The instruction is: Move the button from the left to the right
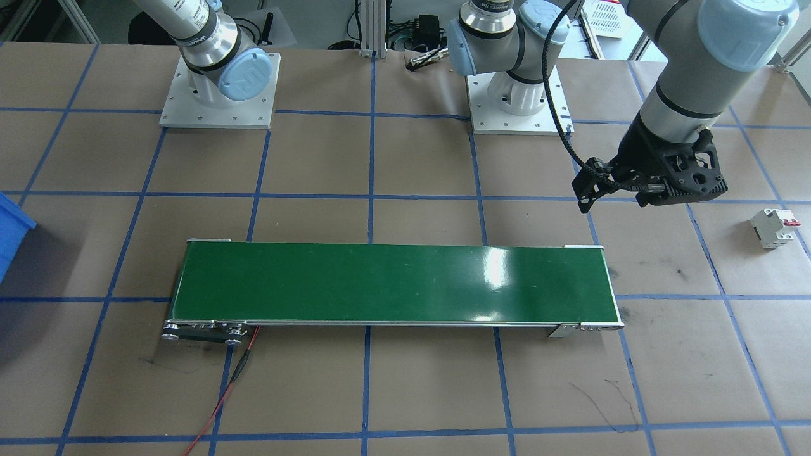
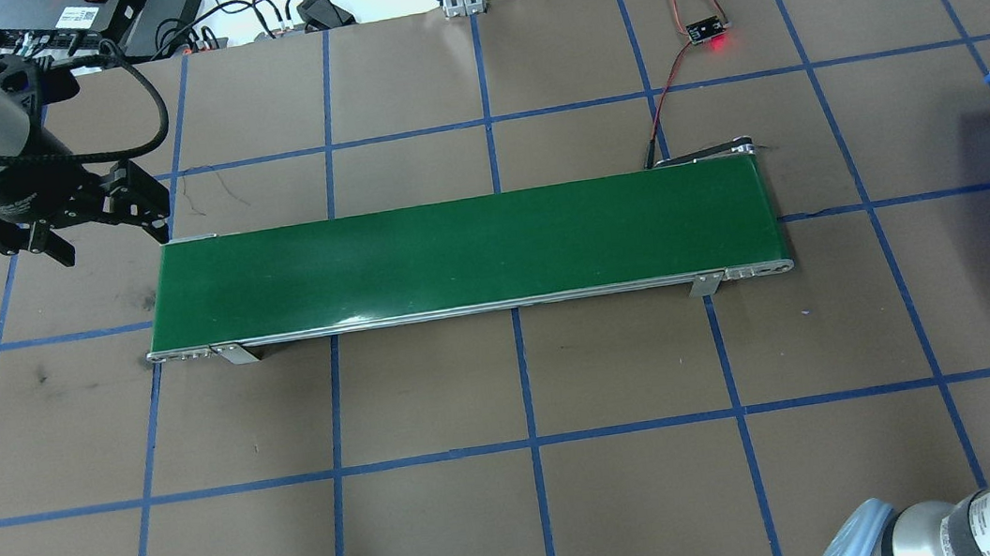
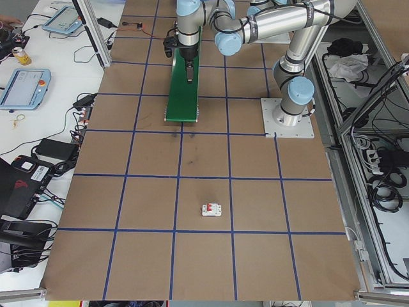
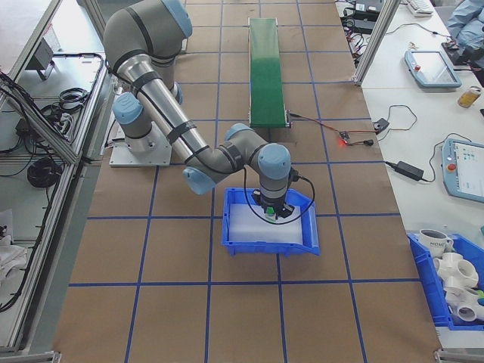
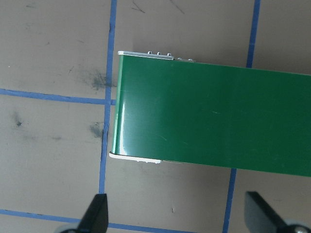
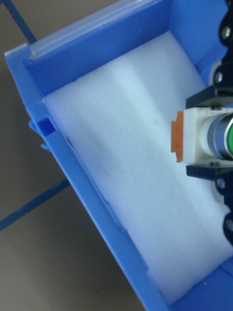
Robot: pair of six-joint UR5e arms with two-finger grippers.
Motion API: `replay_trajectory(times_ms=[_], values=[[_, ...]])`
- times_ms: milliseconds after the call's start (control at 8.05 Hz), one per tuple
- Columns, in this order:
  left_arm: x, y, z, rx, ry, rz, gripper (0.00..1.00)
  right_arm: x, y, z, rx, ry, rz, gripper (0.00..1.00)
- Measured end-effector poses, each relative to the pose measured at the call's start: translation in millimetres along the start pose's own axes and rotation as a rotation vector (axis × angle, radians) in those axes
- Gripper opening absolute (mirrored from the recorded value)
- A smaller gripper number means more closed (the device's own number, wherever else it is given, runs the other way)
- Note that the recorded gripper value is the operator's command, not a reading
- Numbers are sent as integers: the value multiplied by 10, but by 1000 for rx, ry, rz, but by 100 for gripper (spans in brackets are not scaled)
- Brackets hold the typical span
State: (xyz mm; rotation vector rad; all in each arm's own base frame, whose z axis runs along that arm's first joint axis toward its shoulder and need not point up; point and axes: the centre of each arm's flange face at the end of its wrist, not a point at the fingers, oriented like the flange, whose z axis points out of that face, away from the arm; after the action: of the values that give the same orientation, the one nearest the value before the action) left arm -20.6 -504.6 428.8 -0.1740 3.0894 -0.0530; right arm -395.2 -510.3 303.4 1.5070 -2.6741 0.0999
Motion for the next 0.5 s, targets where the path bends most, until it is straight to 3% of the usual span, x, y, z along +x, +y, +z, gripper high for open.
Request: replay_trajectory(times_ms=[124, 248, 373, 497], values=[[2, 3, 7, -2, 0, -1, 100, 13, 87, 231, 8, -25, -25, 6], [6, 4, 8, -3, 1, -5, 100, 8, 132, 410, 6, -49, -38, 30], [7, 5, 8, -4, 1, -8, 100, -9, 159, 541, -1, -70, -44, 80], [7, 6, 6, -3, 0, -9, 100, -18, 168, 586, -6, -76, -47, 100]])
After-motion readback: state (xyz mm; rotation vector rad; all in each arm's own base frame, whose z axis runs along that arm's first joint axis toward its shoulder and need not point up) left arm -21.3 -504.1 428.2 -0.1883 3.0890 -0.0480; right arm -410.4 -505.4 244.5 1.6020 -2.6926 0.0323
